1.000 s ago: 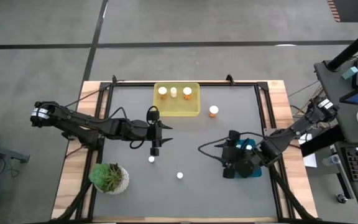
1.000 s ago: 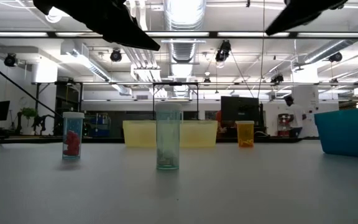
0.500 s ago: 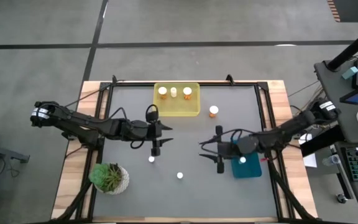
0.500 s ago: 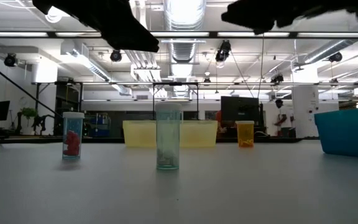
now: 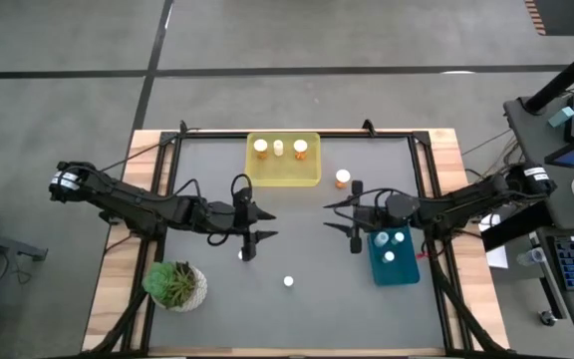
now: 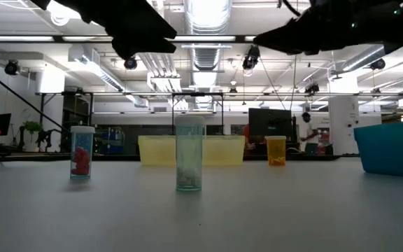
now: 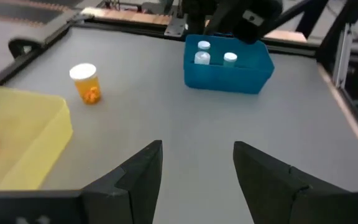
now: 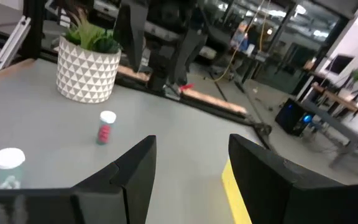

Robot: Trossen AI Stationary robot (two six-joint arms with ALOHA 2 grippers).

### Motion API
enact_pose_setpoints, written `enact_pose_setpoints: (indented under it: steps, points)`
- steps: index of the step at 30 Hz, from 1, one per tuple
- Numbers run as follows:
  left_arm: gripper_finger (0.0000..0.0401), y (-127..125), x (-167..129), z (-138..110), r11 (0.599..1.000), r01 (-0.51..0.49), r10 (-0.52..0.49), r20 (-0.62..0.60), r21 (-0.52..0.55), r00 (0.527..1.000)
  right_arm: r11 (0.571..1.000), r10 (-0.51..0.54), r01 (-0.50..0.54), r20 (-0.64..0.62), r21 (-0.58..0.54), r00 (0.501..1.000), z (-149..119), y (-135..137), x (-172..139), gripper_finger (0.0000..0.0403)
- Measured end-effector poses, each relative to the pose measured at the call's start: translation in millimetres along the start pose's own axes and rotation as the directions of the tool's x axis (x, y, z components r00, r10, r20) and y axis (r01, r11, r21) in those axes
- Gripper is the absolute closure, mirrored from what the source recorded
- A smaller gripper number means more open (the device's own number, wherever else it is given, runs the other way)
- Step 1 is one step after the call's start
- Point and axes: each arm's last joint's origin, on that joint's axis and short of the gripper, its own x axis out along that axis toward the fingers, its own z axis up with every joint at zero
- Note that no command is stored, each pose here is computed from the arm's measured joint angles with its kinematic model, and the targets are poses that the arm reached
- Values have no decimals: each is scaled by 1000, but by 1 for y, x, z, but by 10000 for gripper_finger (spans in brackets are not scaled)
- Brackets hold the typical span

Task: Pick and place medicine bottles into bin by pill shape (circle, oval)
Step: Put the blue pill bottle into the yellow bin

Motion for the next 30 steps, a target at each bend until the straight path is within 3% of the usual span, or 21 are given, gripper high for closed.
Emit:
enact_pose_setpoints:
  steps: [10, 16, 21, 25, 30]
  points:
    - [219, 0, -1, 3, 973, -11, 5, -25, -232, 1000, 1000, -28, 28, 72, -3, 997, 3, -6, -26, 209]
    - [219, -2, -8, 12, 936, -103, 43, -182, -337, 982, 999, -44, 44, 109, 5, 993, 7, -10, -37, 209]
    - [219, -7, -7, 22, 925, -141, 28, -306, -354, 952, 999, -52, 51, 127, 9, 991, 10, -12, -41, 209]
    - [219, -17, 1, 31, 927, -162, 0, -432, -337, 902, 999, -49, 49, 121, 7, 991, 8, -11, -41, 209]
    - [219, -32, 8, 33, 959, -210, 38, -646, -192, 762, 999, -44, 44, 107, 4, 993, 7, -11, -41, 209]
